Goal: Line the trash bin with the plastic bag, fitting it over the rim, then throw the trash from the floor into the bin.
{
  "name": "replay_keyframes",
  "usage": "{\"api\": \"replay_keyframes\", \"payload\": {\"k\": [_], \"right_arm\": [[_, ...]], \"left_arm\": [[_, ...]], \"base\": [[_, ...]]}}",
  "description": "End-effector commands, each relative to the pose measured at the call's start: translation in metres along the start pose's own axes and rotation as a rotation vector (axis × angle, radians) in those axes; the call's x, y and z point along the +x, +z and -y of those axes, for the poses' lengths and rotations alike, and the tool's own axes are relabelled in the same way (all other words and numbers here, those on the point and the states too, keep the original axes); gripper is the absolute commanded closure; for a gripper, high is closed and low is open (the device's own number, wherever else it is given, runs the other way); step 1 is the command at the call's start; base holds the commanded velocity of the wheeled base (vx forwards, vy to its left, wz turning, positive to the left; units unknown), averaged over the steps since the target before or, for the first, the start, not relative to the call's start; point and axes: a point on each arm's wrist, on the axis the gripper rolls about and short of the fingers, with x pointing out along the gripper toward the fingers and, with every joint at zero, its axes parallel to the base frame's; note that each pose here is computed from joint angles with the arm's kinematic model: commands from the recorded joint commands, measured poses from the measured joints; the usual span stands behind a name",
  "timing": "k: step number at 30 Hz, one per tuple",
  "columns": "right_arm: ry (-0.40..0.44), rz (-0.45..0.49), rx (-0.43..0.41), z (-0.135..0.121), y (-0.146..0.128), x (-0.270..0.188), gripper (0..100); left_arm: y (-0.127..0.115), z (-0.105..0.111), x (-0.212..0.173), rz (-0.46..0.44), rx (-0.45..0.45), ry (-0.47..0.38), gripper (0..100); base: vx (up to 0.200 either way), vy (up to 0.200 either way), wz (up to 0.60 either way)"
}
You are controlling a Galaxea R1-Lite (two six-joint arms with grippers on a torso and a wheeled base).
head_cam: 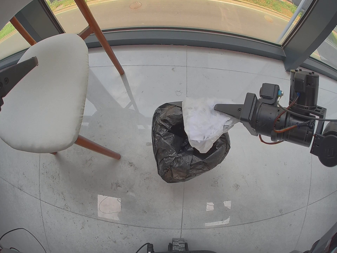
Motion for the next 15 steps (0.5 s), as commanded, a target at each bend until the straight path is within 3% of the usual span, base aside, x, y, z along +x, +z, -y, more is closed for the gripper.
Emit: {"api": "replay_keyframes", "payload": {"k": [1,4,9,13,15], "right_arm": [[-0.013,0.024,-0.013,0.006,0.009,0.007,0],[-0.025,0.058,-0.014,0.011,0.02,0.011,0],[-0.044,0.121,-0.025,0.014,0.036,-0.005,0],[-0.035,0.18,-0.103,-0.004,0.037,-0.052,0],[-0.053,0.195,-0.142,-0.004,0.034,-0.065,0]], "left_arm": [[0.001,-0.001,-0.001,0.001,-0.001,0.015,0],[0.0,-0.004,-0.001,-0.003,0.006,0.049,0],[0.005,-0.019,-0.002,0.027,0.018,0.194,0],[0.003,-0.033,-0.023,0.081,0.008,0.361,0],[-0.002,-0.035,-0.029,0.079,0.008,0.388,0]], "base": [[0.0,0.0,0.0],[0.0,0.0,0.0],[0.0,0.0,0.0],[0.0,0.0,0.0],[0.0,0.0,0.0]]}}
